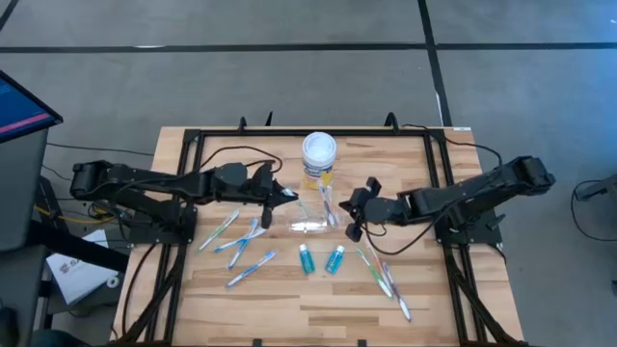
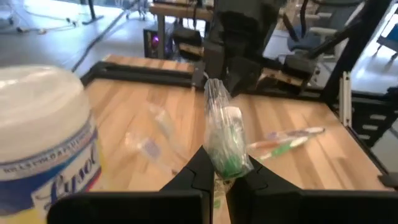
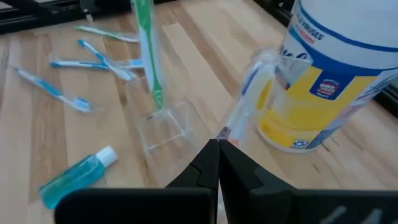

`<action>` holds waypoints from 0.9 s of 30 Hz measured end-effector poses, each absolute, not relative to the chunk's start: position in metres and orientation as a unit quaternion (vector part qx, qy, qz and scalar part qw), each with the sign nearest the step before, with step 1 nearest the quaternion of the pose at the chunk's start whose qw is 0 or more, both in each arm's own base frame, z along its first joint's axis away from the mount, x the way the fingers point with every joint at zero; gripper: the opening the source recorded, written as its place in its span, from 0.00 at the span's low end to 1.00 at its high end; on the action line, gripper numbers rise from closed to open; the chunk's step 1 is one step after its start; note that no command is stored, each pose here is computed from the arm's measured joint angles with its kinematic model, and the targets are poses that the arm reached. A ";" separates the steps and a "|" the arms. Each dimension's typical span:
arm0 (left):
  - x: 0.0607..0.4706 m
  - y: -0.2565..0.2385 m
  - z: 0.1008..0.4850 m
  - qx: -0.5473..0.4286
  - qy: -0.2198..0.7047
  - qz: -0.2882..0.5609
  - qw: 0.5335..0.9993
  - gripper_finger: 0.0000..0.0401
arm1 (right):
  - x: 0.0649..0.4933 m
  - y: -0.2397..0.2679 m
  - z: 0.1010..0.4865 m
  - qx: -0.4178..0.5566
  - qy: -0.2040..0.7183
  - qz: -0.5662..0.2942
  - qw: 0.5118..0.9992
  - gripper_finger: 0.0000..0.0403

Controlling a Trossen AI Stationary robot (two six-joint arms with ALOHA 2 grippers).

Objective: Pick & Place toothbrushing station
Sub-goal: Put the right green toothbrush into the transparent organizer

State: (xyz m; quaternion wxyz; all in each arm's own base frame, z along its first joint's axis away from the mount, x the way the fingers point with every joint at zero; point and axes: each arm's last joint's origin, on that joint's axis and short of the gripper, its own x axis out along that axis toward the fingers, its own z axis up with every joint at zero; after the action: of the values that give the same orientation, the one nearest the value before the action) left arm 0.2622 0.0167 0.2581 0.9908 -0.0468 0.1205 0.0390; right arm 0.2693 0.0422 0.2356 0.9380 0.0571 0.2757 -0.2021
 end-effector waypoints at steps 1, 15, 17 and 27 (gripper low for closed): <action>0.260 0.017 0.258 -0.046 0.129 0.043 0.990 0.01 | 0.269 0.041 0.236 0.058 0.275 -0.204 0.938 0.00; 0.237 0.017 0.264 -0.065 0.173 0.069 0.980 0.01 | 0.270 0.040 0.239 0.064 0.263 -0.204 0.941 0.00; 0.241 0.017 0.258 -0.066 0.187 0.071 0.977 0.02 | 0.270 0.040 0.239 0.064 0.263 -0.204 0.941 0.00; 0.258 0.018 0.232 -0.070 0.237 0.085 0.965 0.03 | 0.270 0.040 0.239 0.064 0.263 -0.204 0.941 0.00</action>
State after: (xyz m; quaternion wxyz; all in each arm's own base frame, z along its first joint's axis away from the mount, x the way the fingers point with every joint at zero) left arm 0.2581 0.0185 0.2317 0.9652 -0.0698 0.2374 0.0846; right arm 0.2703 0.0402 0.2385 0.9407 0.0643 0.2631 -0.2042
